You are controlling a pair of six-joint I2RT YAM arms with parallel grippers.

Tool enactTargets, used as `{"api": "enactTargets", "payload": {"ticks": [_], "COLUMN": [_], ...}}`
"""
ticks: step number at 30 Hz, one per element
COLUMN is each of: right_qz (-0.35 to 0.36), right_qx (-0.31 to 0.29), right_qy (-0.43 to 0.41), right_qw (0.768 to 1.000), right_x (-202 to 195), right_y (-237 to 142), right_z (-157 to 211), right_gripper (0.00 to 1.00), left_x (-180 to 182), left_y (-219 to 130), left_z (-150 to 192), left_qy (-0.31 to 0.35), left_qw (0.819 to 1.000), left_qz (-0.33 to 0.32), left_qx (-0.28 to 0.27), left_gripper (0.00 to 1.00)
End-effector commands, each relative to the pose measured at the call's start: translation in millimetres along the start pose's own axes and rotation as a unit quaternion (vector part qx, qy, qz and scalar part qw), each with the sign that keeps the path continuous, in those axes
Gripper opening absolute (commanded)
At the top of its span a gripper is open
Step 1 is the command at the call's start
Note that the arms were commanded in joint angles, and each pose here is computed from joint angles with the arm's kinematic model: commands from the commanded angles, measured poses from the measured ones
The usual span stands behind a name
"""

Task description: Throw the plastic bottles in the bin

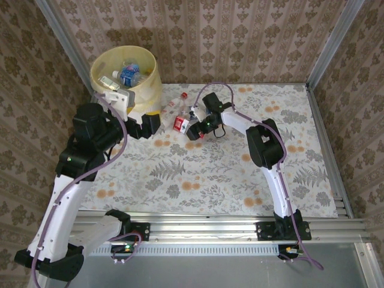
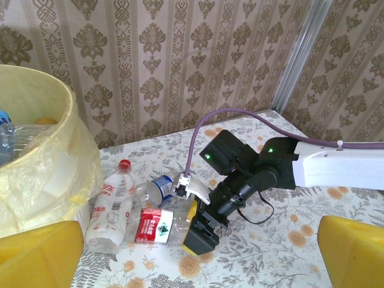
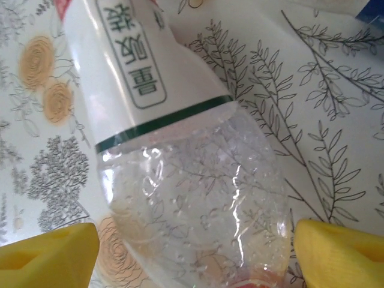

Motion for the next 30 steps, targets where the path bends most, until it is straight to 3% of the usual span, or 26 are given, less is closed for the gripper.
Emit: {"api": "enactTargets", "payload": {"ticks": [1,9,21,30], "right_qz": [0.021,0.062,0.045,0.042], "right_qx": [0.018,0.007,-0.002,-0.020], "right_qy": [0.000,-0.006,-0.008,-0.011], "right_qw": [1.000,0.998,0.999,0.999], "right_x": [11,10,27,40], "right_y": [0,3,-3,-17], "right_z": [6,2,3,5], "right_gripper": [0.83,0.68,0.42,0.39], "left_x": [-2,-2,-5,-6], "left_y": [-3,-1,4,9], "left_z": [-4,-3,-1,1], "left_qy": [-0.004,-0.010,-0.023,-0.033], "left_qw": [1.000,1.000,0.999,0.999], "left_qz": [0.005,0.006,0.023,0.033], "left_qx": [-0.018,-0.018,-0.019,-0.023], "left_gripper": [1.00,1.00,1.00,1.00]}}
Point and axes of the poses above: each hand's point on the last joint's axis, 136 mm out from that joint toward the fingers, its own y axis out along the fingers, its own x axis along the line the jaws close on, z = x × y, the point moved 2 cm from there along -y, back along the fingers, and after that the axes turned 5 degrees about -y, right-handed, at the moved point
